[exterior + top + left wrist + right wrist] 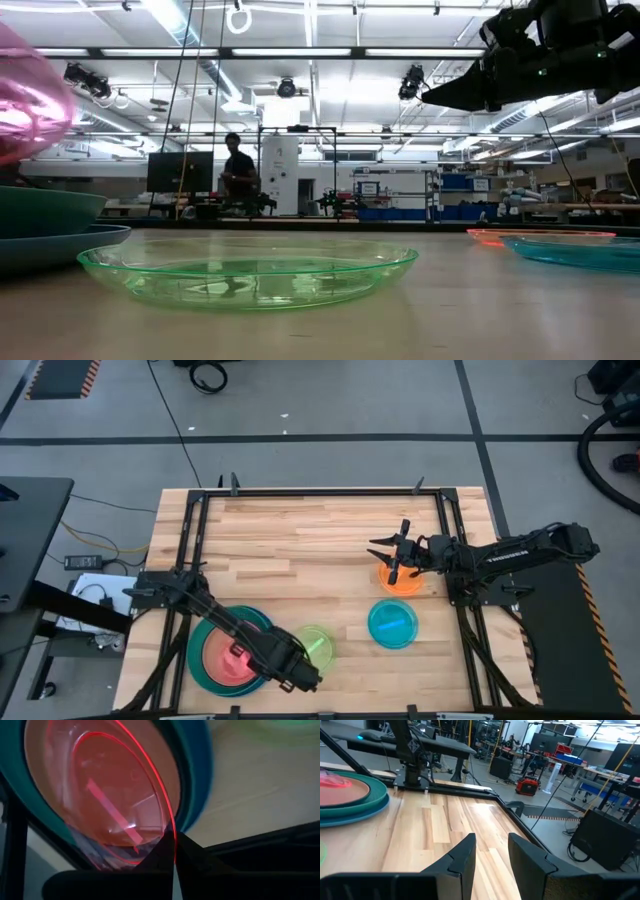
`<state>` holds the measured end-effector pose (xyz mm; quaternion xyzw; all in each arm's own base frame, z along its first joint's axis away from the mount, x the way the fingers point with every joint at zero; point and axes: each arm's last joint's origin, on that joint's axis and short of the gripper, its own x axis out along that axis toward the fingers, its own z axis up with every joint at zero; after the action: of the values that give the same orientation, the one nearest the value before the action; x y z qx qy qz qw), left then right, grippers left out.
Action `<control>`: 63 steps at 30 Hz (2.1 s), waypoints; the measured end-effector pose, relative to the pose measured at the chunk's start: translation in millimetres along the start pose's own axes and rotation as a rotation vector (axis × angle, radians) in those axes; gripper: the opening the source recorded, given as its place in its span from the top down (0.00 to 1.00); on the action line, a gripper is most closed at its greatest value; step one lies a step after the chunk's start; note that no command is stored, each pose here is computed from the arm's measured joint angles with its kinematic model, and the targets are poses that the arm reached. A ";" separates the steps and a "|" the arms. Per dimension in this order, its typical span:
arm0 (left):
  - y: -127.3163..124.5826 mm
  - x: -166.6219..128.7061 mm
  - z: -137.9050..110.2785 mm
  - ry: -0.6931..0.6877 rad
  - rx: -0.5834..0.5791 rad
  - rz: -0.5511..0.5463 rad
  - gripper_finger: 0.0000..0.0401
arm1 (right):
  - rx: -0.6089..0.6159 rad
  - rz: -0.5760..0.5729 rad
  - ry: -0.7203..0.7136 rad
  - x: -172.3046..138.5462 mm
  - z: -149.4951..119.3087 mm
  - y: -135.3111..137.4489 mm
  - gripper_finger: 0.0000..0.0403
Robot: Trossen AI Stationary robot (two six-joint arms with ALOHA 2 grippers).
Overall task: Stack plastic plates
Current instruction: Stack the pink plate on top of the brown plate, then stack the light green plate on top of the pink plate
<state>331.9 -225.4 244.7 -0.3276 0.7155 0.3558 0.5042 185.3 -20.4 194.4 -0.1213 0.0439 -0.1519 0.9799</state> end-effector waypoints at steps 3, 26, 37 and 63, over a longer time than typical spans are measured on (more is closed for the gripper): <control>2.0 11.0 -1.5 0.036 -0.012 0.045 0.97 | -0.001 -0.005 0.007 0.3 -0.7 -1.1 0.69; 4.0 32.8 2.9 0.031 0.040 0.101 0.66 | -0.005 -0.006 0.009 0.3 -1.1 -1.3 0.69; -24.9 8.2 4.9 -0.278 0.558 -0.166 0.64 | -0.005 -0.006 0.008 0.3 -0.9 -1.4 0.69; -67.6 59.5 -4.4 -0.581 0.968 -0.077 0.65 | 0.007 -0.001 0.031 0.3 -3.1 -0.8 0.69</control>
<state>369.3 -271.6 176.8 0.0267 0.6167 0.0440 0.7855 185.0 -21.9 191.6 -0.1155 0.0583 -0.1541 0.9795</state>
